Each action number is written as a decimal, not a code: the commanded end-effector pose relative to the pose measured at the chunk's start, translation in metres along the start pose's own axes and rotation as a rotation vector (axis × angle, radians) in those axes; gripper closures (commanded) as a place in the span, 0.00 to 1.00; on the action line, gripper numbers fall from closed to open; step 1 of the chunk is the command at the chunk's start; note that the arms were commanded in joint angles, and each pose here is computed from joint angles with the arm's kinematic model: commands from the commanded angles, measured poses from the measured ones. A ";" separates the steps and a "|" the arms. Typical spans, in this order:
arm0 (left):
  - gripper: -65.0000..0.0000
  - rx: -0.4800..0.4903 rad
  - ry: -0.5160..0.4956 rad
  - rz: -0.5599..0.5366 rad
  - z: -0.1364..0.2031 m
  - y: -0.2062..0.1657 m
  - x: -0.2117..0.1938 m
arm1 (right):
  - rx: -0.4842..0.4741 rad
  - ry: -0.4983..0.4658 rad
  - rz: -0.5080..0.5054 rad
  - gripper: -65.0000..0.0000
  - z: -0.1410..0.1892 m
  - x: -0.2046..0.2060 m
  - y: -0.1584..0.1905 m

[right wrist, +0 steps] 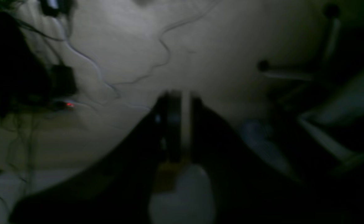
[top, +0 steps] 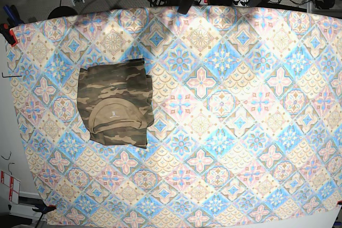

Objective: Fold the T-shirt properly

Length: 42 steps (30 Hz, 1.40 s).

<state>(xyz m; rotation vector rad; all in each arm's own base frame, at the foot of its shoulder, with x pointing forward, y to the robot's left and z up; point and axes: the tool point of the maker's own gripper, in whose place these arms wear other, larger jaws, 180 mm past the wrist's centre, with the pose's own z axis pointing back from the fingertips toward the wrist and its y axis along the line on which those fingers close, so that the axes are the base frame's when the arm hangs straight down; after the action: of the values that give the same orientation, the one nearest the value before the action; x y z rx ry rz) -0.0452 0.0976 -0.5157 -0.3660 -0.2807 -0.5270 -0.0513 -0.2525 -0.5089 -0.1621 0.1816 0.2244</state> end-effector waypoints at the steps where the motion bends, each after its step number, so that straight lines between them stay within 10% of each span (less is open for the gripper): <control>1: 1.00 -0.003 0.001 0.002 0.001 0.001 -0.004 | -0.002 -0.009 -0.008 0.94 0.000 -0.002 -0.002; 31: 1.00 -0.106 0.168 0.250 -0.079 0.039 -0.079 | 0.484 -0.122 -0.272 0.94 -0.082 0.036 0.127; 42: 1.00 0.068 0.209 0.175 -0.089 0.102 -0.065 | 0.638 -0.195 -0.410 0.94 -0.094 0.086 0.172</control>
<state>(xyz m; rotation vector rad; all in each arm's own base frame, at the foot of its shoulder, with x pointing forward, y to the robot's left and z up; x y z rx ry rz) -0.0149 0.1693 -0.6467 -0.2545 -0.0967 -0.3770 -0.0263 -0.0791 -0.6413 0.4557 0.0196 -0.2394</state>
